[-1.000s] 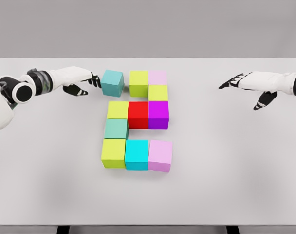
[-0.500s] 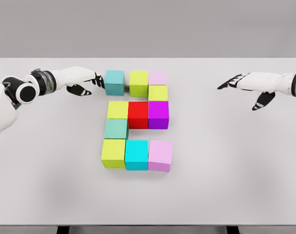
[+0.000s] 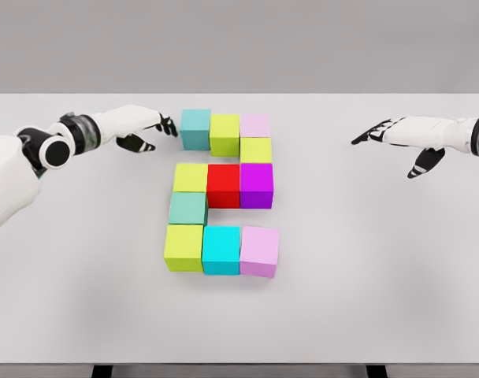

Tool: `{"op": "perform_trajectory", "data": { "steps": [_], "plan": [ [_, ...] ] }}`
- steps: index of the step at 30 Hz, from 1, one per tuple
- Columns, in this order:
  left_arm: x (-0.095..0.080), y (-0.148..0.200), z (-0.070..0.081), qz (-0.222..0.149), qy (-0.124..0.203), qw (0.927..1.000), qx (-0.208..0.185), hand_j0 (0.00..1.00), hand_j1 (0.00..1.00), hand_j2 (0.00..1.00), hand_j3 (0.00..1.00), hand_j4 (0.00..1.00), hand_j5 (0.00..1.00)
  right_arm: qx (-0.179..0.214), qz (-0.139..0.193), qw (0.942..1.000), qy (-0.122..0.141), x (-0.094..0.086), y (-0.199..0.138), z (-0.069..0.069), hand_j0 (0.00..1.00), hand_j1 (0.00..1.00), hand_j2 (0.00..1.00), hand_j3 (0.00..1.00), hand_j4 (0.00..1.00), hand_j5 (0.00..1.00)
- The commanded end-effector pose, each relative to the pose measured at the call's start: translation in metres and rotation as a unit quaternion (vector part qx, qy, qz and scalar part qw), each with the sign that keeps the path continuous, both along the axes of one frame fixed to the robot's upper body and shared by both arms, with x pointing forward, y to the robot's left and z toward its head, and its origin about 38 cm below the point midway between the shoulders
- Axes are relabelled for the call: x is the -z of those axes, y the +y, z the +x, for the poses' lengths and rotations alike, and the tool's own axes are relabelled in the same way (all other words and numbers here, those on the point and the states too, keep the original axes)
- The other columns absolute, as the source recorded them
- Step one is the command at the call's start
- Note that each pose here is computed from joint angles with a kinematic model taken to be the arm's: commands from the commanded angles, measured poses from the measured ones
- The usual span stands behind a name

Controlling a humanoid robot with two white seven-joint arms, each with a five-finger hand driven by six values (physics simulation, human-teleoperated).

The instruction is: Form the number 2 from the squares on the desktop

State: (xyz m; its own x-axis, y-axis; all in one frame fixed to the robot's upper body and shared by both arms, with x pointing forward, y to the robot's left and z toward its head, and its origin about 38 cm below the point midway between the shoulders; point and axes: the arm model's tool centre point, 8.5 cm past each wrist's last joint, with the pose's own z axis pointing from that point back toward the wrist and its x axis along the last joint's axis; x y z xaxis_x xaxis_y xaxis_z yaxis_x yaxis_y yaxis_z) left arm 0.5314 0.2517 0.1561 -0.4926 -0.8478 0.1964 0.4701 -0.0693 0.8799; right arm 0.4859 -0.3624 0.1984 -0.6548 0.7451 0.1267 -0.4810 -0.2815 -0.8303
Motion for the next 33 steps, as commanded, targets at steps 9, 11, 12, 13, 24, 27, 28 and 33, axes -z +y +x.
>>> {"op": "perform_trajectory", "data": {
  "steps": [9, 11, 12, 13, 24, 27, 28, 33],
  "plan": [
    [-0.001, 0.0, 0.0, -0.003, -0.001, 1.0, 0.0, 0.7, 0.7, 0.7, 0.7, 0.7, 0.7, 0.002, 0.003, 1.0, -0.001, -0.001, 0.0, 0.0, 1.0, 1.0, 1.0, 1.0, 1.0, 1.0],
    [-0.003, 0.004, 0.001, -0.004, -0.005, 1.0, -0.005, 0.77, 0.77, 0.77, 0.77, 0.77, 0.77, 0.001, 0.002, 1.0, 0.001, 0.0, 0.0, 0.0, 1.0, 1.0, 1.0, 1.0, 1.0, 1.0],
    [-0.006, 0.004, 0.003, -0.01, -0.017, 0.9997, -0.012, 0.87, 0.87, 0.87, 0.87, 0.87, 0.87, 0.002, 0.003, 1.0, 0.0, 0.0, 0.0, 0.0, 1.0, 1.0, 1.0, 1.0, 1.0, 1.0],
    [-0.009, 0.006, 0.006, -0.019, -0.037, 0.999, -0.02, 0.92, 0.92, 0.92, 0.92, 0.92, 0.92, 0.001, 0.002, 1.0, 0.001, 0.0, 0.0, 0.0, 1.0, 1.0, 1.0, 1.0, 1.0, 1.0],
    [-0.024, -0.018, 0.029, -0.047, -0.115, 0.9903, -0.062, 1.0, 1.0, 1.0, 1.0, 1.0, 1.0, 0.001, 0.002, 1.0, 0.001, 0.0, 0.0, 0.0, 1.0, 1.0, 1.0, 1.0, 1.0, 1.0],
    [-0.022, -0.028, 0.028, -0.02, -0.113, 0.9927, -0.039, 1.0, 1.0, 1.0, 1.0, 1.0, 1.0, 0.001, 0.002, 1.0, 0.001, 0.0, 0.0, 0.0, 1.0, 1.0, 1.0, 1.0, 1.0, 1.0],
    [-0.023, -0.029, 0.028, -0.018, -0.11, 0.9931, -0.034, 1.0, 1.0, 1.0, 1.0, 1.0, 1.0, 0.001, 0.002, 1.0, 0.001, 0.0, 0.0, 0.0, 1.0, 1.0, 1.0, 1.0, 1.0, 1.0],
    [-0.035, -0.042, 0.024, -0.031, -0.115, 0.9927, 0.02, 1.0, 1.0, 1.0, 1.0, 1.0, 1.0, 0.001, 0.002, 1.0, 0.001, 0.0, 0.0, 0.0, 1.0, 1.0, 1.0, 1.0, 1.0, 1.0]
  ]
}}
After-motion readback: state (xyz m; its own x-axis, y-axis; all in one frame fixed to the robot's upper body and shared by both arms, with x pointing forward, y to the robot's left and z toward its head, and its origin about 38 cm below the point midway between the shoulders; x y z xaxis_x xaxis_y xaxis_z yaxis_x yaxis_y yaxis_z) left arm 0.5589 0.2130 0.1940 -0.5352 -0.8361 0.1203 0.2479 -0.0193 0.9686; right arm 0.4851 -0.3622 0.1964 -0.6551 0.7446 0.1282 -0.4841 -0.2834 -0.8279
